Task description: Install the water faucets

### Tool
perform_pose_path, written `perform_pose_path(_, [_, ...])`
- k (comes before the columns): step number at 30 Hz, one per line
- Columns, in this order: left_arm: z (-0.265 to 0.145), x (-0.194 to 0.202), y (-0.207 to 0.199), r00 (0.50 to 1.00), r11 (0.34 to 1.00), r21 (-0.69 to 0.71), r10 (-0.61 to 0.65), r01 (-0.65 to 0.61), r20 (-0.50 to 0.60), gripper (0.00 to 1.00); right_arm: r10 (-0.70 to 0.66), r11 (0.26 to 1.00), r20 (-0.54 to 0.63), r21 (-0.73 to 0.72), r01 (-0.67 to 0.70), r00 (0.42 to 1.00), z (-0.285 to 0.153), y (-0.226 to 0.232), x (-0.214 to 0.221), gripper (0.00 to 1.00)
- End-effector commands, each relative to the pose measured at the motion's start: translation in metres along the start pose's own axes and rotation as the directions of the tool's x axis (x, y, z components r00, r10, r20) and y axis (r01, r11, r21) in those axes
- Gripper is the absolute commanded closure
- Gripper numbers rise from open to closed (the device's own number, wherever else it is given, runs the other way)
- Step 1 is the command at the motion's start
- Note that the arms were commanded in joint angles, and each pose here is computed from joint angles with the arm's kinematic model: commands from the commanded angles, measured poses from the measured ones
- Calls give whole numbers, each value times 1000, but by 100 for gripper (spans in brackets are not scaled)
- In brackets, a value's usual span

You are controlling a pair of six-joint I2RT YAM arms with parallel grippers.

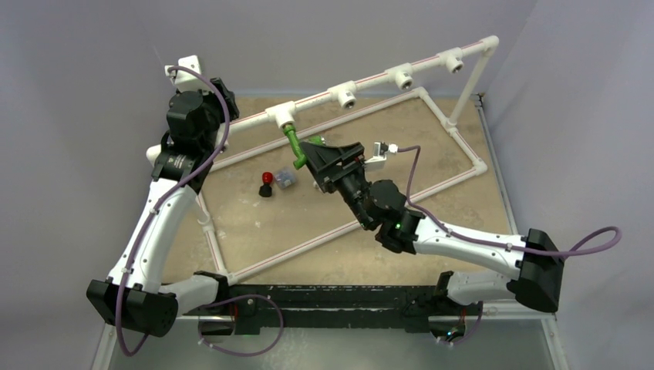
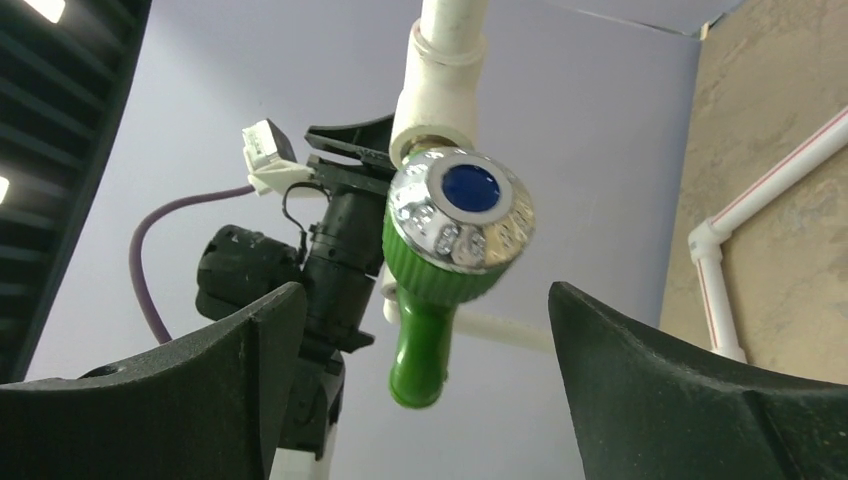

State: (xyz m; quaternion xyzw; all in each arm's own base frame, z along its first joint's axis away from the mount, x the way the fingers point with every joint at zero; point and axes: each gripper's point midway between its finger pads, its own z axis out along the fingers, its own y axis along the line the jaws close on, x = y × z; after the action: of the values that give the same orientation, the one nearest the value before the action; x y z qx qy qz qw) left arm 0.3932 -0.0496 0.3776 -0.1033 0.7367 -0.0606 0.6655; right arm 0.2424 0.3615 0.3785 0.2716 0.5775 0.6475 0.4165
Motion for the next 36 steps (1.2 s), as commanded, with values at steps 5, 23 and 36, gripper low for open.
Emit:
perform_pose_path(5, [-12,77,5,962,998,10,66,-66,-264,53,-88,995,-12,-58,87,996,-30,10,-16,8])
perform_pose_path(23, [-10,76,4,961,998,14,70,-69,-268,52,-962,164,168,-275,947,216,-77,40,-47,8])
perform_pose_path(36, [-11,77,4,961,997,19,73,-70,-268,51,-763,-621,328,-128,774,-558,-55,37,-51,7])
